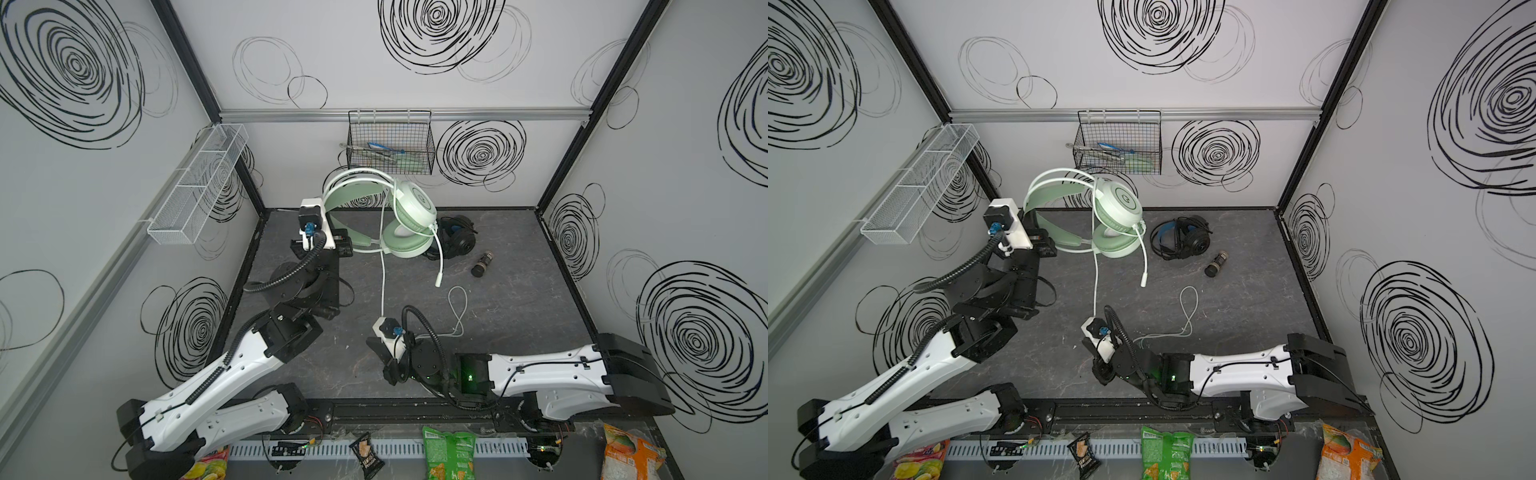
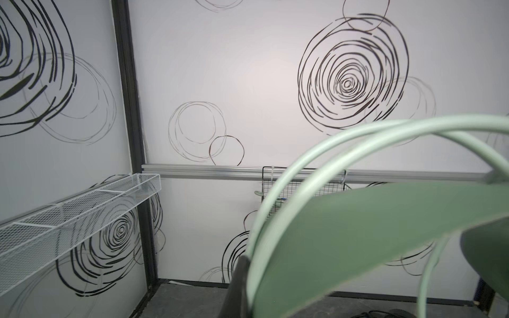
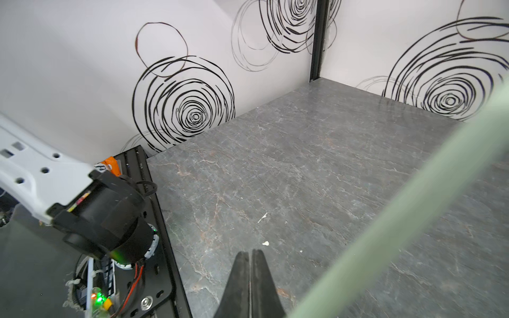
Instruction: Wrap the headphones
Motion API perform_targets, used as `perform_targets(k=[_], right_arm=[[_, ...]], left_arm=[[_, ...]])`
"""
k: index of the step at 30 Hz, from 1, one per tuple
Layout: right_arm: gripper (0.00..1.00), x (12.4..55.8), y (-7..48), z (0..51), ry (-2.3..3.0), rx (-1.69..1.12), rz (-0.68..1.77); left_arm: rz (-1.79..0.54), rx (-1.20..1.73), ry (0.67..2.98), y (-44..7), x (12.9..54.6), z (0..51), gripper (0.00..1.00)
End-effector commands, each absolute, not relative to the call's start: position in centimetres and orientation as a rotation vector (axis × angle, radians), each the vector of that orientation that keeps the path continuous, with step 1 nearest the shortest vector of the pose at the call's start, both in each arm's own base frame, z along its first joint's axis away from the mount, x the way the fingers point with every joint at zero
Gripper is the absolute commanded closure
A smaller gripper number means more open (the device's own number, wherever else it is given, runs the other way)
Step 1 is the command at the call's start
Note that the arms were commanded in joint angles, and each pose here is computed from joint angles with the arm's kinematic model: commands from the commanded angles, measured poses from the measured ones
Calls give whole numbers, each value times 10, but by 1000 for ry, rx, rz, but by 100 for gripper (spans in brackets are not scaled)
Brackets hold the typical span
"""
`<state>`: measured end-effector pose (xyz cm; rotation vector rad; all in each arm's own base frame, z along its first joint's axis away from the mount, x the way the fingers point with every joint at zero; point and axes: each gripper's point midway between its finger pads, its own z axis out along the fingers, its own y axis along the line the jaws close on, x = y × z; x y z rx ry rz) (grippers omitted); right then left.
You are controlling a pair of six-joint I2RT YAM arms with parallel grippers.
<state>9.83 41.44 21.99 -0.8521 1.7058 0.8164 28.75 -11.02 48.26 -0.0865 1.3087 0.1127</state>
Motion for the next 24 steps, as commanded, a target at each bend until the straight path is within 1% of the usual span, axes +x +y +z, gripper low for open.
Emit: perform_targets(k=[1, 5, 8, 15, 19, 24], right_arm=[[100, 95, 413, 226, 1716, -869, 716], [100, 89, 410, 251, 1675, -874, 691], [100, 83, 403, 276, 1616, -881, 676], [100, 96, 363, 327, 1582, -813, 577], [100, 103, 342, 343, 1552, -806, 510], [97, 117, 328, 353, 1541, -831, 359]], left_arm=[[139, -243, 1194, -80, 277, 508, 100], [260, -192, 1228, -83, 288, 485, 100], [307, -149, 1263, -86, 297, 467, 100], [387, -70, 1310, -84, 297, 440, 100], [443, 30, 1335, -89, 297, 430, 100], [556, 184, 1382, -106, 300, 414, 100]])
